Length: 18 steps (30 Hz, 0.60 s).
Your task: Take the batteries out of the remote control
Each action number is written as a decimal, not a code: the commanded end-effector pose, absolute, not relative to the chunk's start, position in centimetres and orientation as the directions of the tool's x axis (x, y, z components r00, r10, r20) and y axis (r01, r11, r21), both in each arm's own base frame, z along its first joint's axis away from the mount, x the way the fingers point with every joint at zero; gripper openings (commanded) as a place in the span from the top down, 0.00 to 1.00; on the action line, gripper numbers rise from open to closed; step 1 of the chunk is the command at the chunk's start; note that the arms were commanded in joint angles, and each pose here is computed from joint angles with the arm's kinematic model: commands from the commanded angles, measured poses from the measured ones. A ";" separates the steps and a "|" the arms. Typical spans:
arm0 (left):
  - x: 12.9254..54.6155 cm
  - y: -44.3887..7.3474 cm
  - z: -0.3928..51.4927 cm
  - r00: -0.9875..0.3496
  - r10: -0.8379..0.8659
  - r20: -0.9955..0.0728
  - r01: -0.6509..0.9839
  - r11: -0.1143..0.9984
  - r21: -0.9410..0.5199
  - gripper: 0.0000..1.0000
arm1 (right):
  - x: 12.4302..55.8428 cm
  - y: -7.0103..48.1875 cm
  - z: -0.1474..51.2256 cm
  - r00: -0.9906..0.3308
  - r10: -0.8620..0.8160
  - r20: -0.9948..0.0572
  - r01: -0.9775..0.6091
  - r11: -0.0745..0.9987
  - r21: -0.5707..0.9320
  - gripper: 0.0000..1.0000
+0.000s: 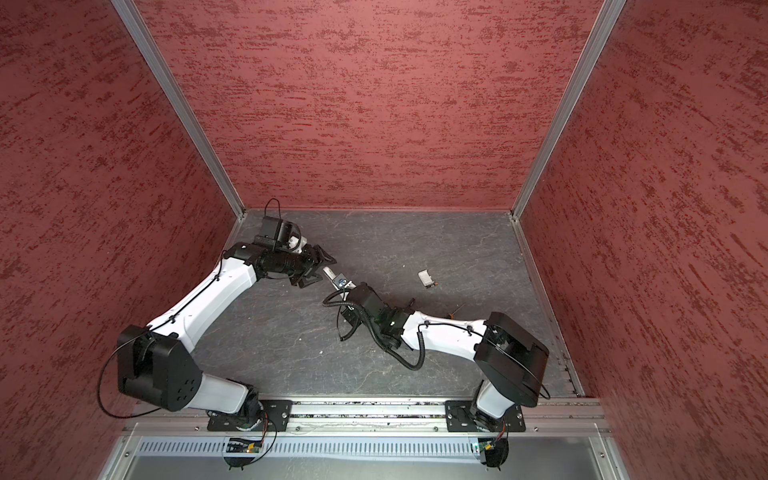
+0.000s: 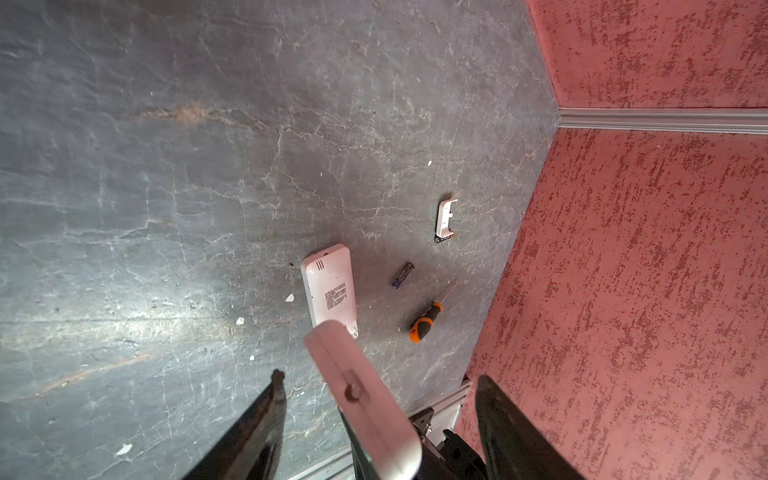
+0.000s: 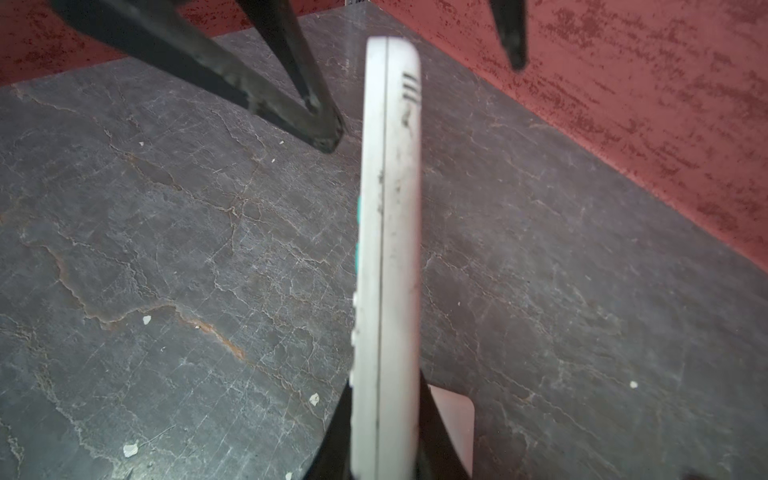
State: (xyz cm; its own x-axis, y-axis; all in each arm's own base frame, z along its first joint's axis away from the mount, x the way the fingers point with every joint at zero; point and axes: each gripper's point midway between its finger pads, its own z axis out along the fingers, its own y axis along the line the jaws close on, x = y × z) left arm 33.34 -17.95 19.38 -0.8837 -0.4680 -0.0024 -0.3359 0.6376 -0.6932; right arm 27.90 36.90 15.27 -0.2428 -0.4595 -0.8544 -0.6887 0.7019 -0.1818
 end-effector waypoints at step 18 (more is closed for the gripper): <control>32.3 -18.3 17.7 -0.899 -0.413 0.146 -0.397 0.627 -0.670 0.57 | 29.2 38.6 18.0 -0.056 -0.560 -0.827 -0.595 0.684 -0.423 1.00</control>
